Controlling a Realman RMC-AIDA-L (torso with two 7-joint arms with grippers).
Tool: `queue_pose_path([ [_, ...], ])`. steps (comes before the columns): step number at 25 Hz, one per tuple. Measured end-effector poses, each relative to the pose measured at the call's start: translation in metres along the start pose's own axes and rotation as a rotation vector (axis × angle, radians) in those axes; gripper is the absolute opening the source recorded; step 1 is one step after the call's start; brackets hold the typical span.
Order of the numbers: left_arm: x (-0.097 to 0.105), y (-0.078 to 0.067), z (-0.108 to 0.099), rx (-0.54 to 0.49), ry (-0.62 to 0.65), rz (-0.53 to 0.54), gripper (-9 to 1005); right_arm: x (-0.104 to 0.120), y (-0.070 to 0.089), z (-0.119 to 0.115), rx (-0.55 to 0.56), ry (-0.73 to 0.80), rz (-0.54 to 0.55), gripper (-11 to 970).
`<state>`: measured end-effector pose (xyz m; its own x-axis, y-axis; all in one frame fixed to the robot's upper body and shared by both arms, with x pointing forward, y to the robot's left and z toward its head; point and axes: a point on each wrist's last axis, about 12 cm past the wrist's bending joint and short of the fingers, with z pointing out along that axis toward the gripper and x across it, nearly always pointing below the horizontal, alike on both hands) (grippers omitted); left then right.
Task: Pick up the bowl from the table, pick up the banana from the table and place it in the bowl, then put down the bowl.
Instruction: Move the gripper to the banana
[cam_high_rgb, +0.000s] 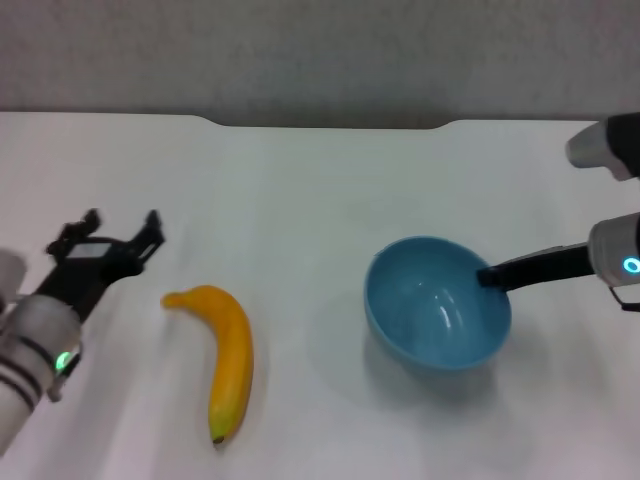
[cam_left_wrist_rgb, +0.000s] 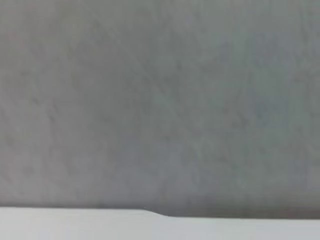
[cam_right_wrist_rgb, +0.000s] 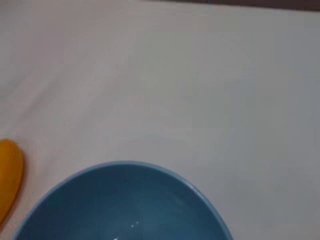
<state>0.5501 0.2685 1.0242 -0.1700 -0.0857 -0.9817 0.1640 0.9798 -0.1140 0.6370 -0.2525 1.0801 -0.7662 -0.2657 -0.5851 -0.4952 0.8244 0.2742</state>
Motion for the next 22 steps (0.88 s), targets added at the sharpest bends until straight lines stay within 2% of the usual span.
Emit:
queue_pose_path([
  [4, -0.012, -0.021, 0.017, 0.041, 0.11, -0.018, 848, 0.004, -0.009, -0.01, 0.012, -0.035, 0.025, 36],
  [9, -0.029, -0.04, 0.024, 0.083, 0.215, 0.014, 851, 0.006, -0.013, -0.015, 0.021, -0.054, 0.033, 36],
  [14, -0.046, -0.051, 0.03, 0.096, 0.331, 0.035, 853, 0.008, -0.017, -0.019, 0.035, -0.064, 0.037, 36],
  [17, -0.054, -0.056, 0.032, 0.121, 0.447, 0.04, 854, 0.005, -0.018, -0.021, 0.044, -0.065, 0.032, 36],
  [22, -0.057, -0.06, 0.03, 0.138, 0.528, 0.041, 857, 0.005, -0.021, -0.025, 0.061, -0.072, 0.037, 36],
])
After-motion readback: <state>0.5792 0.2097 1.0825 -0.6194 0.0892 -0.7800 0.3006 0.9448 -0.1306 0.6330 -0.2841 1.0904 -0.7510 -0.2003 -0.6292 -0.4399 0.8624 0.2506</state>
